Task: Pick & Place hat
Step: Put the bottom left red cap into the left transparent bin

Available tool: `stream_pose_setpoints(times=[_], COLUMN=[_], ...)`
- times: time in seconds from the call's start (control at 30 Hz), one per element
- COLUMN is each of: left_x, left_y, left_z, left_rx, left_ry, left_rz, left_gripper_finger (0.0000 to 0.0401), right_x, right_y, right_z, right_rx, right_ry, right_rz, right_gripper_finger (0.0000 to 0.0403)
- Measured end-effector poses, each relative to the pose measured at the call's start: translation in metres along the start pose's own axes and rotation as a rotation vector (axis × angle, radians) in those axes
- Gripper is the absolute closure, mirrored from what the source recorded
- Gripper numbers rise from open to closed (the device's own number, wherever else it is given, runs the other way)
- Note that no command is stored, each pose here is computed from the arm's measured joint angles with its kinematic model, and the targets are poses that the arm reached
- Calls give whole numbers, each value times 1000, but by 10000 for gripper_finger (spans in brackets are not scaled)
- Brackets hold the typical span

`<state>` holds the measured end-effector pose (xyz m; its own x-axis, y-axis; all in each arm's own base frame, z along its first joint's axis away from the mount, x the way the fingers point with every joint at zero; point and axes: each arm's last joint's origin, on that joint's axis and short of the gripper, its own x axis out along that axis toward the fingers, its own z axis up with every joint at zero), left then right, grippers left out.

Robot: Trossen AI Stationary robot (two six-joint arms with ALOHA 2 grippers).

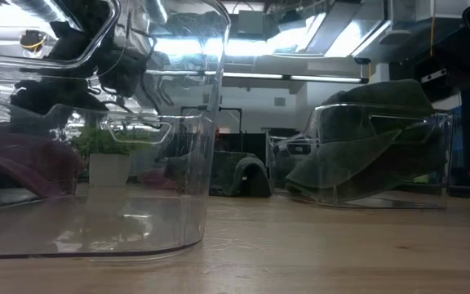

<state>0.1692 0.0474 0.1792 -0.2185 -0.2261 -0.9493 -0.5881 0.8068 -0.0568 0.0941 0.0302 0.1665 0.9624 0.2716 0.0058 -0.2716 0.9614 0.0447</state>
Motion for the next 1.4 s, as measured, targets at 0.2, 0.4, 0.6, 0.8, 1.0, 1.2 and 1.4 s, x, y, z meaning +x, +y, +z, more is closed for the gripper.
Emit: stream_pose_setpoints(times=[0.2, 0.4, 0.6, 0.8, 1.0, 1.2, 1.4], left_x=[0, 0, 1, 11, 17, 21, 17], left_y=[0, 0, -6, -5, -17, -30, -42], left_z=[0, 0, 12, 17, 26, 40, 52], left_rx=[1, 1, -31, -5, 0, 5, 22], left_ry=[-4, -6, -82, -15, -32, -94, -176], left_rz=[-5, 0, -85, -11, -115, -247, -362], left_gripper_finger=[241, 294, 323, 301, 248, 213, 208], right_x=[0, 0, 0, 0, 0, 0, 0], right_y=[0, 0, 0, 0, 0, 0, 0], right_z=[0, 0, 0, 0, 0, 0, 0], right_rx=[0, 0, 0, 0, 0, 0, 0], right_ry=[0, 0, 1, 0, 0, 0, 1], right_rz=[0, 0, 0, 0, 0, -1, 0], right_gripper_finger=[377, 377, 377, 377, 377, 377, 377])
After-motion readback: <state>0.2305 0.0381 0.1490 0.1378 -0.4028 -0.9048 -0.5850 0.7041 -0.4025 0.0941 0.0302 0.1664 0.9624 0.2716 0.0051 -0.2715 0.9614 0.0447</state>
